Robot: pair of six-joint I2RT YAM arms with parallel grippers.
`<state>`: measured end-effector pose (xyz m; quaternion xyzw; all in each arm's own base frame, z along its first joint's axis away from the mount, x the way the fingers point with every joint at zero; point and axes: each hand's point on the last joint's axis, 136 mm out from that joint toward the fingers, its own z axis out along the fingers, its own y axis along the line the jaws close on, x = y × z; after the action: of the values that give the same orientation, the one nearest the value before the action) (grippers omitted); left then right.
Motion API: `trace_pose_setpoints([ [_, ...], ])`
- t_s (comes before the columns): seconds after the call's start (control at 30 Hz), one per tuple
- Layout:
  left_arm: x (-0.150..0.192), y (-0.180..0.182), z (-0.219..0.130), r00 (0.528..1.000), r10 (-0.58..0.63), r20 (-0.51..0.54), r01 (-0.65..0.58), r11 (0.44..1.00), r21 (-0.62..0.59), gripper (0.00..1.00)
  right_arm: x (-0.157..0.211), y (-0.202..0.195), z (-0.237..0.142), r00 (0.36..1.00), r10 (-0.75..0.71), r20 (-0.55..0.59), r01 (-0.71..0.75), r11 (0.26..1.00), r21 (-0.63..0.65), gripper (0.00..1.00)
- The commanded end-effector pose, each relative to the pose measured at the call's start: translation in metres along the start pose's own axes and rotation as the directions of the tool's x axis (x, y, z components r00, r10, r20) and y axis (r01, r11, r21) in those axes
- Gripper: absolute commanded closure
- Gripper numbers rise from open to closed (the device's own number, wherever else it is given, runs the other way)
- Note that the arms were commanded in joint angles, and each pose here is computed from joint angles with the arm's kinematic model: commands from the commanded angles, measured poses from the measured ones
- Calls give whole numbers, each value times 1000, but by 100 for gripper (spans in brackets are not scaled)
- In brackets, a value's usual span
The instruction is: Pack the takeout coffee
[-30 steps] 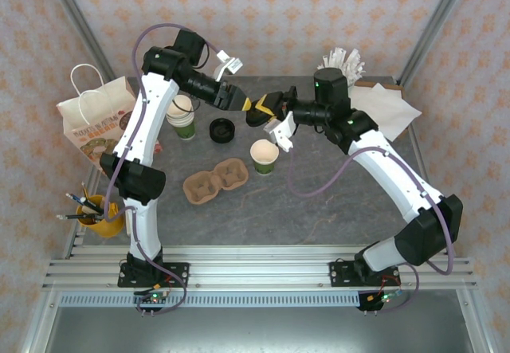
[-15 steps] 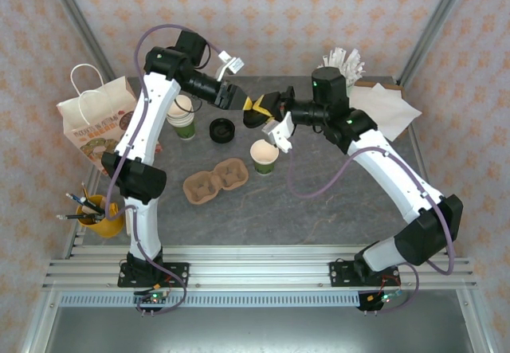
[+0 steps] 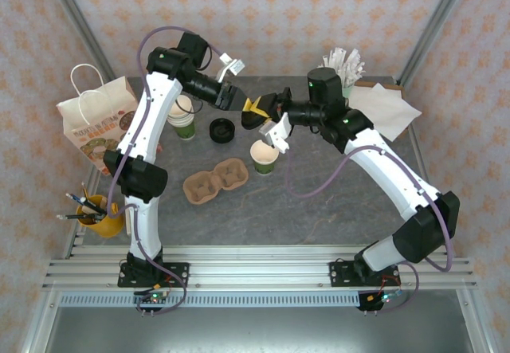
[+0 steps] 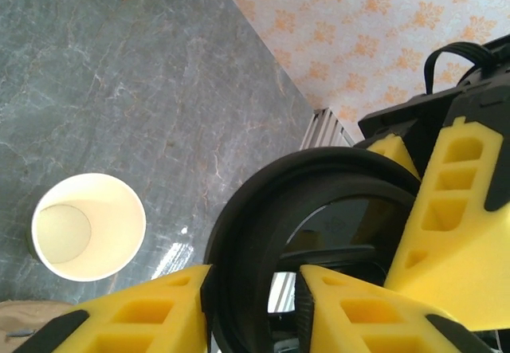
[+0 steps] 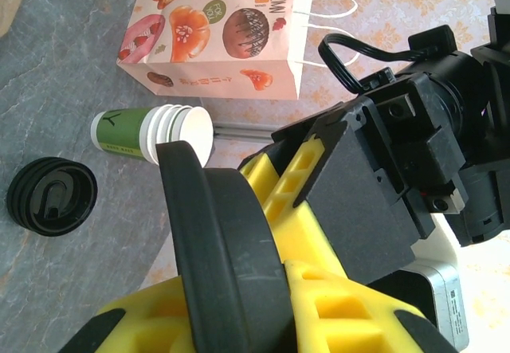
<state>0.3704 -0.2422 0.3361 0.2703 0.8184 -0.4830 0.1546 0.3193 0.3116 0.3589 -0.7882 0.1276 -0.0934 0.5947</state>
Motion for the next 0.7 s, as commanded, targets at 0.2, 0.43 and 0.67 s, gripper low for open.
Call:
trace_pose_setpoints([
  [0.2,14,-8,4,999,11,-48,-8,998,58,77,-4,-26,0,999,-36,16,35,997,70,100],
  [0.43,10,-8,3,999,38,-28,-36,998,44,100,-3,-24,1,1000,-15,8,15,997,80,100],
  [0.67,-12,14,-4,997,50,60,-41,990,-136,100,13,-10,-3,943,322,-85,-318,946,63,22],
])
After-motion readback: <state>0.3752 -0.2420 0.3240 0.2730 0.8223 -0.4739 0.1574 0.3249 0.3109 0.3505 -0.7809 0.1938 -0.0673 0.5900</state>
